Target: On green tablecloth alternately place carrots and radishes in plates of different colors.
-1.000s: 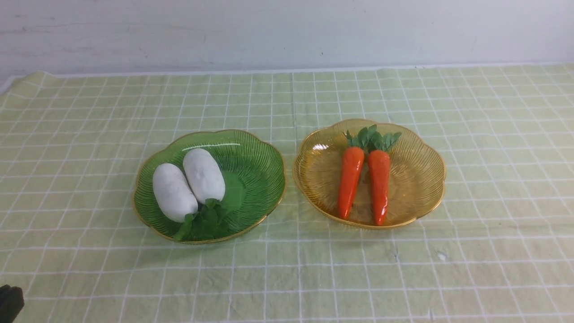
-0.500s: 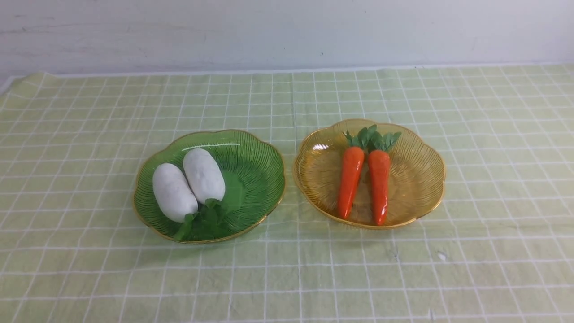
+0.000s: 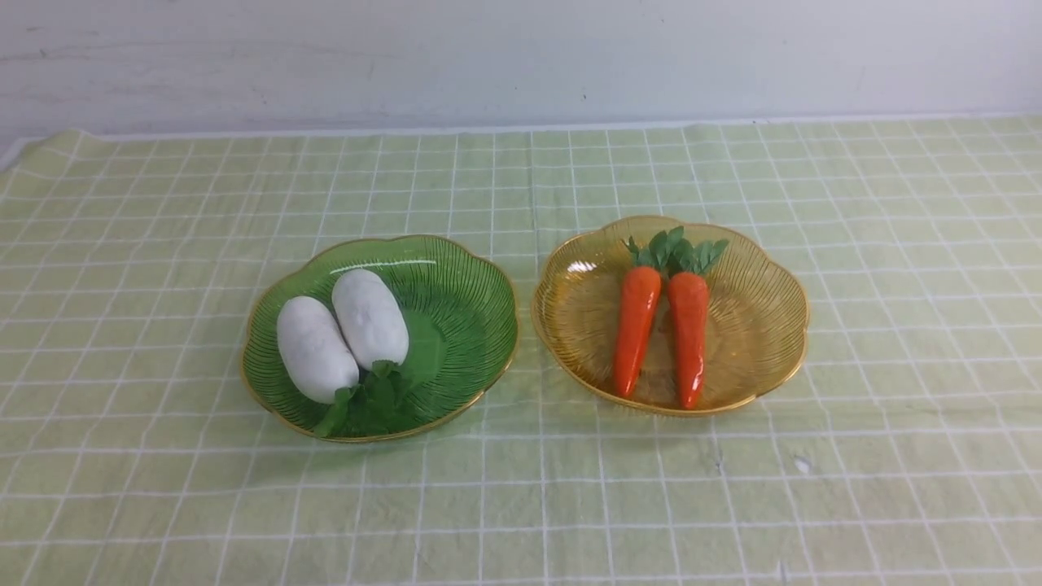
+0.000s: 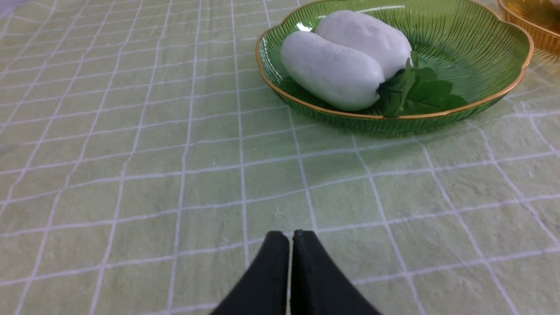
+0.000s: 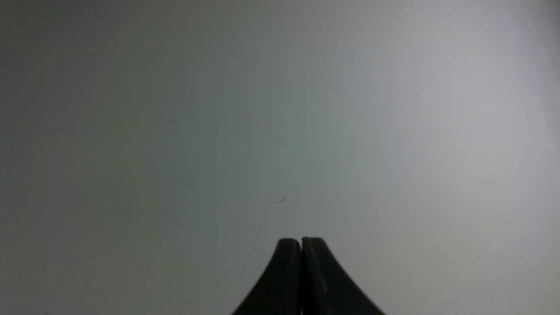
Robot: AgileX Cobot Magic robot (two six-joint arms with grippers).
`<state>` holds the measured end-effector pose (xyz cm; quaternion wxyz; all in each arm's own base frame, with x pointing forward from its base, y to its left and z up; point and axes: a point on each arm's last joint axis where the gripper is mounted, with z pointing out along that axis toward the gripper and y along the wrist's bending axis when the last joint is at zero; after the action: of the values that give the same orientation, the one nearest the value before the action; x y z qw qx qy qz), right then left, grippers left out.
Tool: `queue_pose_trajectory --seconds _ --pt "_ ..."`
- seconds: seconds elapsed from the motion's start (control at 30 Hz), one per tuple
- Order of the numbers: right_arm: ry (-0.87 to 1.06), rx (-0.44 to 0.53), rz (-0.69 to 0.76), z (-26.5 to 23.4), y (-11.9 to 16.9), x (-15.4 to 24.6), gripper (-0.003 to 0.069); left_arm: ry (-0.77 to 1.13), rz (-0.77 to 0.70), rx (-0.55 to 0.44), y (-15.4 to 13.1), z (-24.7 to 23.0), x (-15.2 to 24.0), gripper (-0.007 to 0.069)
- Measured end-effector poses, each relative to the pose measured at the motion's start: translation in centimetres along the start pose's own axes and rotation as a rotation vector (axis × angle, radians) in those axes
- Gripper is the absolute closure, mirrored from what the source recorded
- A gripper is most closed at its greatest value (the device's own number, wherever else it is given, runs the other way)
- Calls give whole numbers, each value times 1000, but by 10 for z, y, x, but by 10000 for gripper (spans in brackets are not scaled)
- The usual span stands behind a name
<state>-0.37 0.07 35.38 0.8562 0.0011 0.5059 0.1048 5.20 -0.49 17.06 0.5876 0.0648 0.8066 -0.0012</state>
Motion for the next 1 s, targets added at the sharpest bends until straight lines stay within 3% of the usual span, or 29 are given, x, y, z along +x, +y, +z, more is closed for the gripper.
queue_pose_trajectory --seconds 0.37,0.57,0.7,0.87,1.0 --pt "0 1 -35 0 0 0 673 0 -2 0 0 0 0 633" --pt "156 27 -265 0 -3 21 673 0 -2 0 0 0 0 633" --pt "407 105 -355 -5 -16 85 673 0 -2 0 0 0 0 633" --pt "654 116 -315 -28 -30 162 673 0 -2 0 0 0 0 633" --pt "729 150 -267 -35 -31 177 673 -1 -3 0 0 0 0 633"
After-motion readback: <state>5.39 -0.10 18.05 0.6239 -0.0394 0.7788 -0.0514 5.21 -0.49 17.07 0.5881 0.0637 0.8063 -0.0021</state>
